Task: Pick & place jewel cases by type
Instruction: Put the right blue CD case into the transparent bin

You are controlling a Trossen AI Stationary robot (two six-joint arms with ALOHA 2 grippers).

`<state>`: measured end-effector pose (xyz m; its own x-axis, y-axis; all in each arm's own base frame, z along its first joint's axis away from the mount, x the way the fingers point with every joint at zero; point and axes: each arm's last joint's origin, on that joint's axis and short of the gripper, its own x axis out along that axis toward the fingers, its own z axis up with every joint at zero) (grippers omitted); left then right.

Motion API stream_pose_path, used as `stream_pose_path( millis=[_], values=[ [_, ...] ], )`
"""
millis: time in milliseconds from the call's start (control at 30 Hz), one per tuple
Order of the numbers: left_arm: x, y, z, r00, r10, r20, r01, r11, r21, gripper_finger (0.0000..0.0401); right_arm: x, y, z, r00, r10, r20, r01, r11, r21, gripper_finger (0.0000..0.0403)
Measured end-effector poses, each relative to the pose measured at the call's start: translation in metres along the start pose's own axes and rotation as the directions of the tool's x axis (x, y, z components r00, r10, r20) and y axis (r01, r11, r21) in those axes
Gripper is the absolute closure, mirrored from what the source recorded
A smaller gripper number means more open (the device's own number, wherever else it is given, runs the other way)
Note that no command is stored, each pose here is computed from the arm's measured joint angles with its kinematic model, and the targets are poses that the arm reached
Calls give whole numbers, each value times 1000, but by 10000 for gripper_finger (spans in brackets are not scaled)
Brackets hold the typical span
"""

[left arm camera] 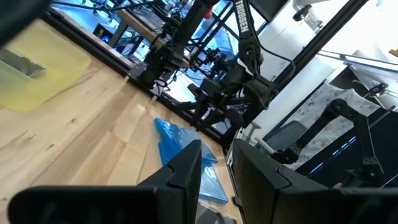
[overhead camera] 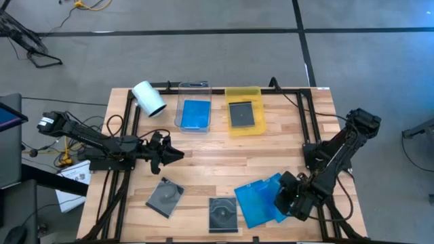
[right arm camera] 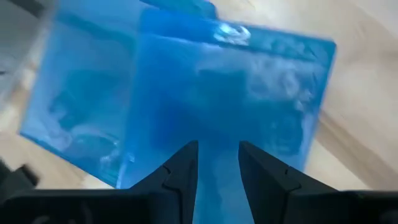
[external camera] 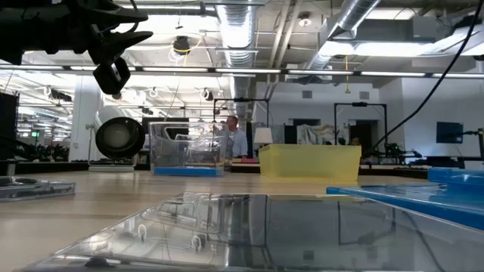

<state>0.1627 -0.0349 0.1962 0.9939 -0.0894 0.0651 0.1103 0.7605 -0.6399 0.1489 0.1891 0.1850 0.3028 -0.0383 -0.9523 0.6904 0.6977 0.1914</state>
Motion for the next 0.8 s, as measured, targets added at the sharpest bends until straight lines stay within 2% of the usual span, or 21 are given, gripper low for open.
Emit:
stream_pose_path(
  millis=[133,367,567,800],
  values=[
    [0,0,0,1000,2,-3,-2,1000,-6,317,1,-4,-6,993,-62,-100,66,997,33,294],
    [0,0,-1,1000,3,-8,-3,1000,-8,317,-15,-16,-23,989,-75,-125,94,984,153,294],
    [0,1,-1,1000,5,-11,-6,1000,-6,317,-32,-16,-48,965,-51,-258,68,996,58,294],
    [0,2,-3,999,23,-33,-23,1000,-2,317,-46,-19,-70,954,-44,-295,32,998,-46,294]
  ],
)
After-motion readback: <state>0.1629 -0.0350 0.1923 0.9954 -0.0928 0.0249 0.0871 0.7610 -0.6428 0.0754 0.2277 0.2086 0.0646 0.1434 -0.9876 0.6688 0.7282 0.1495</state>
